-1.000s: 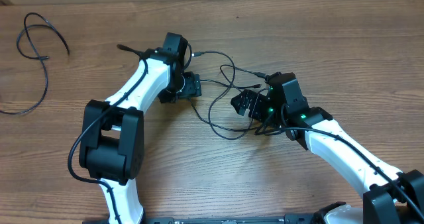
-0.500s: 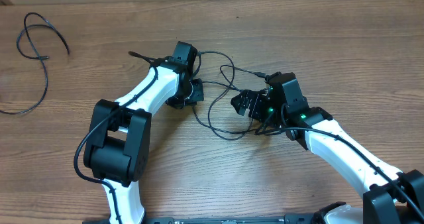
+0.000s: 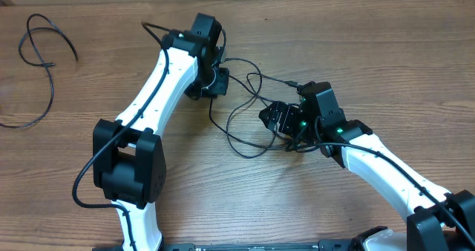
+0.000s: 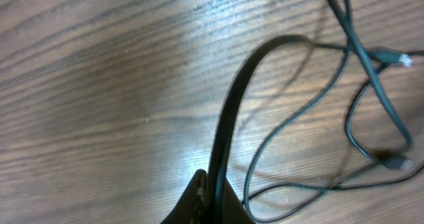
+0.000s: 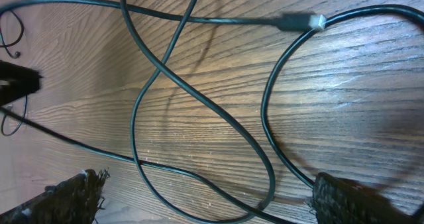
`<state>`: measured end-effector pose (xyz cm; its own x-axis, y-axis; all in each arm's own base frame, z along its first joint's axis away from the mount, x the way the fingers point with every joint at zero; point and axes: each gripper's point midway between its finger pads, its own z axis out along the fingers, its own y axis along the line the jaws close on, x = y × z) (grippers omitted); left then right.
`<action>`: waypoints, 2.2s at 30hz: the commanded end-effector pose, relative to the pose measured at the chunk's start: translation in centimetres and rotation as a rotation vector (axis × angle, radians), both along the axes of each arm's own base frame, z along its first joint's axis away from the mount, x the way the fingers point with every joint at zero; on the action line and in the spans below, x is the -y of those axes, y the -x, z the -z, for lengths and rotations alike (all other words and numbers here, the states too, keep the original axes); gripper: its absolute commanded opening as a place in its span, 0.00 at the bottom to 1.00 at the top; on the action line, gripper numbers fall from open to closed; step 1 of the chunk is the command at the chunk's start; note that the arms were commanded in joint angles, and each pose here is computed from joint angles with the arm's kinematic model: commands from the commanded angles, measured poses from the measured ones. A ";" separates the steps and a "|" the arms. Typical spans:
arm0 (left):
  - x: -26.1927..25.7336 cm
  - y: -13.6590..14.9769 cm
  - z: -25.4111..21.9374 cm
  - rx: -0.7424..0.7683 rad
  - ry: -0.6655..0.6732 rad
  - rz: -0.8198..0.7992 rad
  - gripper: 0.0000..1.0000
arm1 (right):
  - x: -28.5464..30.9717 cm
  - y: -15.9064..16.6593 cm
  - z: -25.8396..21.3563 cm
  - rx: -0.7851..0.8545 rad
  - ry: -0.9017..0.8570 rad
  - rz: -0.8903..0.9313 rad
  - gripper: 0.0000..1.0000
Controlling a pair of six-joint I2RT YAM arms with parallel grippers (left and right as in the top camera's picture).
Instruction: Untangle cables
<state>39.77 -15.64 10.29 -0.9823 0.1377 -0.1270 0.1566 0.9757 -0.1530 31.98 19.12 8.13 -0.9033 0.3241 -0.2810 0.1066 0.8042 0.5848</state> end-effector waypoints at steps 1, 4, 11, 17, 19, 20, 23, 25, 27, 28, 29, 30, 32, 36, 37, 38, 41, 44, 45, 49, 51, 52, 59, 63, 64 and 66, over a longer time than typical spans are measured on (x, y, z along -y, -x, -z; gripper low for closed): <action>0.1 -0.8 -2.4 0.041 0.003 0.023 0.04 | -0.1 -0.3 -0.4 0.013 -0.002 0.003 1.00; 0.1 -1.0 -4.0 0.053 0.007 0.023 0.04 | -0.1 -0.3 -0.4 0.013 -0.002 0.003 1.00; 0.5 -2.1 -8.9 0.139 0.035 0.023 0.04 | -0.1 -0.3 -0.4 0.013 -0.002 0.003 1.00; 1.1 -2.1 -12.7 0.194 0.079 0.032 0.04 | -0.1 -0.3 -0.4 0.016 0.002 0.006 1.00; 1.7 -2.0 -14.0 0.211 0.119 0.049 0.04 | 0.2 -0.5 -0.3 0.020 0.012 0.015 1.00; 2.1 -2.0 -14.8 0.224 0.144 0.064 0.04 | 0.3 -0.5 -0.3 0.022 0.020 0.022 1.00; 3.2 -2.2 -17.2 0.284 0.214 0.113 0.04 | 1.2 -0.7 0.1 0.023 0.062 0.052 1.00; 3.4 -2.5 -18.6 0.326 0.230 0.116 0.04 | 2.1 -0.7 0.6 0.016 0.106 0.081 1.00; 3.4 -2.7 -19.8 0.362 0.239 0.117 0.04 | 3.6 -0.6 1.2 -0.006 0.159 0.120 1.00; 3.4 -2.8 -20.3 0.378 0.244 0.118 0.04 | 4.3 -0.4 1.5 -0.023 0.177 0.138 1.00; 3.4 -2.9 -20.8 0.392 0.247 0.119 0.04 | 5.3 -0.2 1.9 -0.050 0.196 0.171 1.00; 3.5 -2.9 -21.3 0.407 0.250 0.123 0.04 | 6.6 0.0 2.3 -0.082 0.216 0.220 1.00; 3.4 -3.0 -22.2 0.433 0.257 0.124 0.04 | 9.4 0.3 3.0 -0.134 0.260 0.299 1.00; 3.5 -3.1 -23.6 0.477 0.269 0.126 0.04 | 15.6 1.8 4.1 -0.250 0.333 0.451 1.00; 3.5 -3.1 -23.7 0.480 0.269 0.126 0.05 | 16.5 2.1 4.2 -0.269 0.335 0.461 1.00; 3.5 -3.1 -23.7 0.480 0.269 0.126 0.04 | 17.4 2.4 4.3 -0.286 0.338 0.469 1.00; 3.5 -3.0 -23.6 0.474 0.267 0.125 0.04 | 19.4 3.0 4.4 -0.309 0.348 0.470 1.00; 3.5 -3.1 -23.7 0.477 0.267 0.128 0.04 | 19.8 2.9 3.4 -0.295 0.318 0.409 0.99; 3.5 -3.1 -23.7 0.480 0.267 0.131 0.04 | 19.4 2.8 2.6 -0.281 0.297 0.376 0.98; 3.6 -3.4 -23.9 0.495 0.274 0.136 0.04 | 15.2 1.4 -2.5 -0.144 0.103 0.194 0.97; 4.0 -3.4 -24.2 0.502 0.293 0.143 0.04 | 11.2 0.8 -6.3 -0.015 -0.087 0.039 0.97; 4.2 -3.4 -24.3 0.504 0.305 0.149 0.04 | 9.3 0.7 -8.3 0.051 -0.176 -0.036 0.98; 6.1 -2.8 -25.4 0.499 0.424 0.206 0.04 | 2.4 -1.3 -9.2 0.012 -0.283 0.041 1.00; 6.2 -2.5 -25.7 0.499 0.434 0.211 0.04 | -1.2 -3.1 -6.6 -0.027 -0.262 0.167 1.00; 6.2 -2.4 -25.8 0.497 0.435 0.211 0.04 | -2.1 -3.5 -6.0 -0.046 -0.281 0.194 1.00; 6.1 -2.0 -25.9 0.494 0.434 0.211 0.04 | -3.6 -4.3 -4.7 -0.102 -0.335 0.251 0.94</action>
